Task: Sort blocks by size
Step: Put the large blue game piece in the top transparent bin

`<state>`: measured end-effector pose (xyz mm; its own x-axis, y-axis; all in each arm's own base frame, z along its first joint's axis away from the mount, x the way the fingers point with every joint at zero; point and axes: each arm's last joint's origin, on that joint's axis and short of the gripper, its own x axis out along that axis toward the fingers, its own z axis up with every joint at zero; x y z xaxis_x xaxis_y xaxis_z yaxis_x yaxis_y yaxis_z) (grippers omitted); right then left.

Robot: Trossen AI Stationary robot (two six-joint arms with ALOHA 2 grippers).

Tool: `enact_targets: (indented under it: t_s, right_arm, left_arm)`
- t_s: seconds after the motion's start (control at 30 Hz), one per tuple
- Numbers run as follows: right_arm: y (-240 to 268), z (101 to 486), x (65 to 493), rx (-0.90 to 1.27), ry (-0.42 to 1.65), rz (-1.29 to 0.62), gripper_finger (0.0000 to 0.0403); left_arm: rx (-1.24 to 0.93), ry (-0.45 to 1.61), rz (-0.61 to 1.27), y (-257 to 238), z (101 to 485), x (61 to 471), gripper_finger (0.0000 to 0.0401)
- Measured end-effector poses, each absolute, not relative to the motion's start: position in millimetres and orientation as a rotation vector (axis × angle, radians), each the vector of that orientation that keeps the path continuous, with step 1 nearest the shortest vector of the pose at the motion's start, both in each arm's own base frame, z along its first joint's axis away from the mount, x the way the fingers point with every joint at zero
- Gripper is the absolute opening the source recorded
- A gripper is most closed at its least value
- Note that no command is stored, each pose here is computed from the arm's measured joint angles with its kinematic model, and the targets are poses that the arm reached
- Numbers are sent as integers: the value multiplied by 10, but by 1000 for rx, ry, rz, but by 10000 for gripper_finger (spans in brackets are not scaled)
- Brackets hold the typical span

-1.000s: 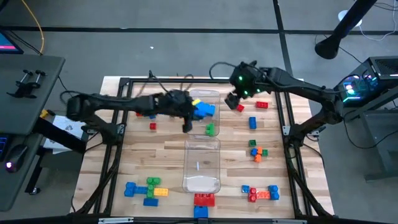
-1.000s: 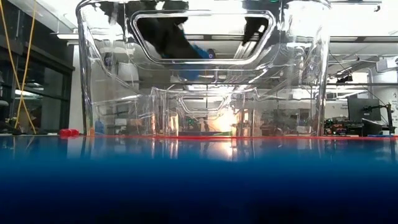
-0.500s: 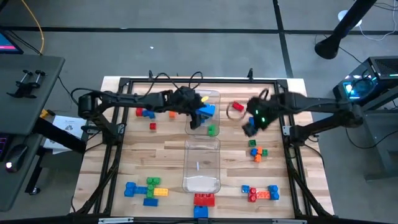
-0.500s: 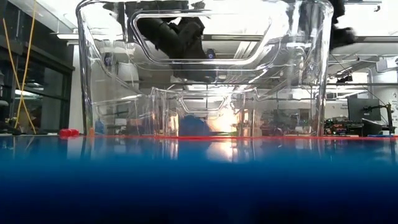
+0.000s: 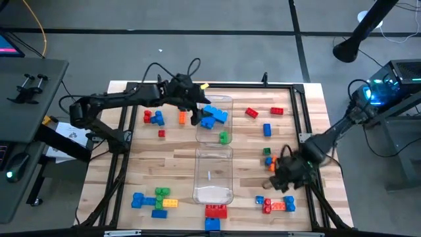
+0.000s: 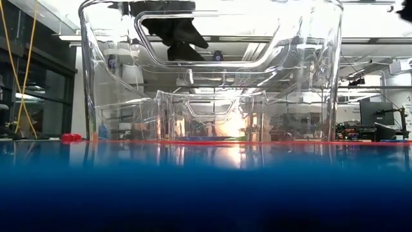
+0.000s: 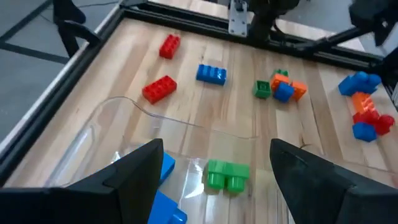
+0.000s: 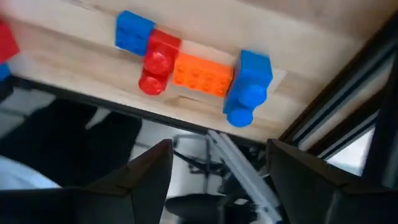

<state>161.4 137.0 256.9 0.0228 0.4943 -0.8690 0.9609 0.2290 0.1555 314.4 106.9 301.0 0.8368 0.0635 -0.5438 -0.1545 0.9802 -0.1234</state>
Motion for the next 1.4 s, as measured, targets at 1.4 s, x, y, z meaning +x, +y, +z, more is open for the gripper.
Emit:
enact_targets:
  t_s: [1.4]
  right_arm:
    - [1583,1482,1423,1345,1801,-759,131]
  left_arm:
    - [-159,426,236,1308,3388,2768,282]
